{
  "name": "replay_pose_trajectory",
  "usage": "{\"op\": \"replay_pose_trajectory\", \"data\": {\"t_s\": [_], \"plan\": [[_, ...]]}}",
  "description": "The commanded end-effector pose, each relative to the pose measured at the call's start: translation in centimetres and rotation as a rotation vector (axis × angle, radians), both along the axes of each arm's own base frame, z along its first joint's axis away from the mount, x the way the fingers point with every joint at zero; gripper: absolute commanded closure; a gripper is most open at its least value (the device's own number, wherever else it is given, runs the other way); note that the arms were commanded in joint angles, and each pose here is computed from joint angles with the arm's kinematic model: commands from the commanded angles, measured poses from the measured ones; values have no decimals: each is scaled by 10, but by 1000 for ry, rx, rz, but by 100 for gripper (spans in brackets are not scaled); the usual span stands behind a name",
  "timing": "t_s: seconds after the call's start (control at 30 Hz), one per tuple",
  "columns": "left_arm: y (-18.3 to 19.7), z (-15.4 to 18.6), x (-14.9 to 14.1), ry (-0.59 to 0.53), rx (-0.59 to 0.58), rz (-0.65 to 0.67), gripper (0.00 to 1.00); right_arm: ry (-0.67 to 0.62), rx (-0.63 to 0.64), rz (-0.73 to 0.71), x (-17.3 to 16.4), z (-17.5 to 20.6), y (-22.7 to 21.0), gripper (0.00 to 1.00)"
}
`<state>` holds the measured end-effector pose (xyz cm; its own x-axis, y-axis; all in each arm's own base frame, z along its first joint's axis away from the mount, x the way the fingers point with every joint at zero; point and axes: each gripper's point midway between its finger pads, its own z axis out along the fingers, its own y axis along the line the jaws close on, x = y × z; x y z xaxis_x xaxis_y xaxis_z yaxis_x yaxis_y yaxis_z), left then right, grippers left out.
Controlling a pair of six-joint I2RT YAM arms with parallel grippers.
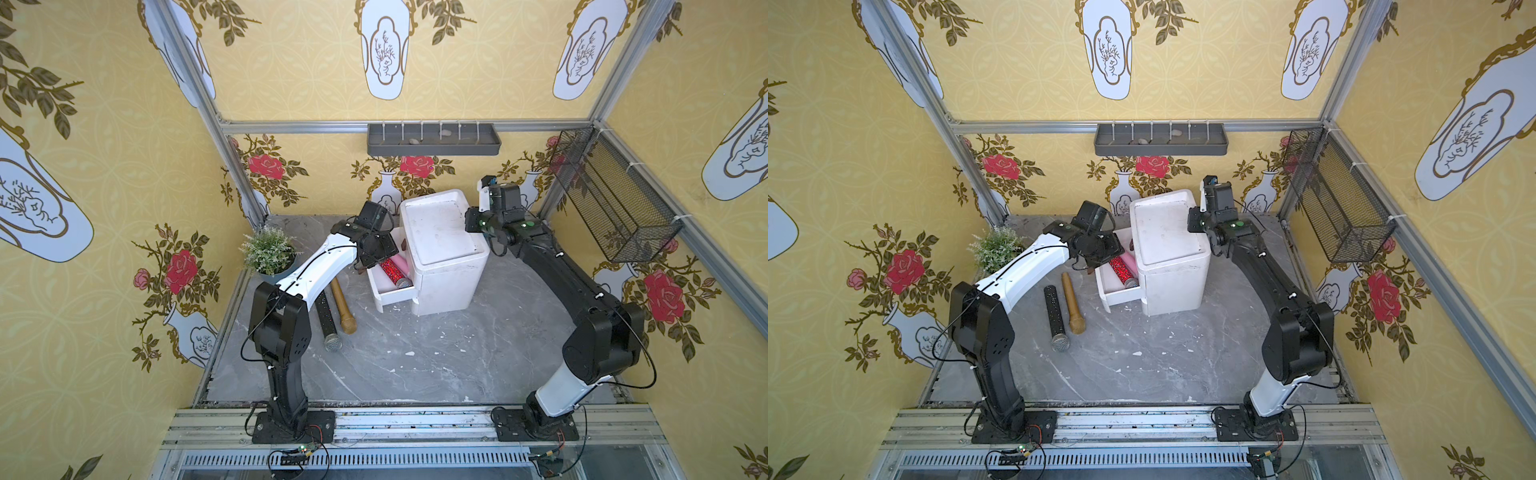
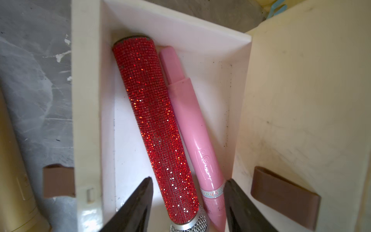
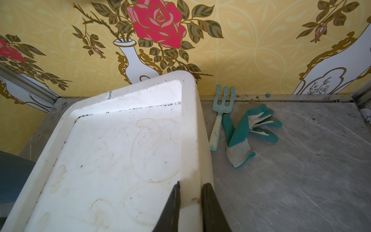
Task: Take the microphone out of the drawer
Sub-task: Pick up the microphone from the drawer.
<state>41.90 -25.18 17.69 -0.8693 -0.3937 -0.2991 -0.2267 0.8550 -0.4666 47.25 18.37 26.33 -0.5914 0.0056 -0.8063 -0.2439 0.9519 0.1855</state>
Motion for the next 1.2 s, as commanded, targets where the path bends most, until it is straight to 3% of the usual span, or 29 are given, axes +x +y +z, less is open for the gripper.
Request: {"op": "replay_pose_trajectory", "data": {"t_s": [0.0, 0.37, 1.17], "plan": [[6, -11, 0, 30, 35, 57, 39, 170, -13, 24, -19, -45, 1, 99], [18, -36, -17, 114, 128, 123, 42, 163, -2, 30, -20, -47, 2, 99], [11, -85, -20, 194, 248, 93, 47, 153, 1, 25, -21, -51, -9, 99]]}}
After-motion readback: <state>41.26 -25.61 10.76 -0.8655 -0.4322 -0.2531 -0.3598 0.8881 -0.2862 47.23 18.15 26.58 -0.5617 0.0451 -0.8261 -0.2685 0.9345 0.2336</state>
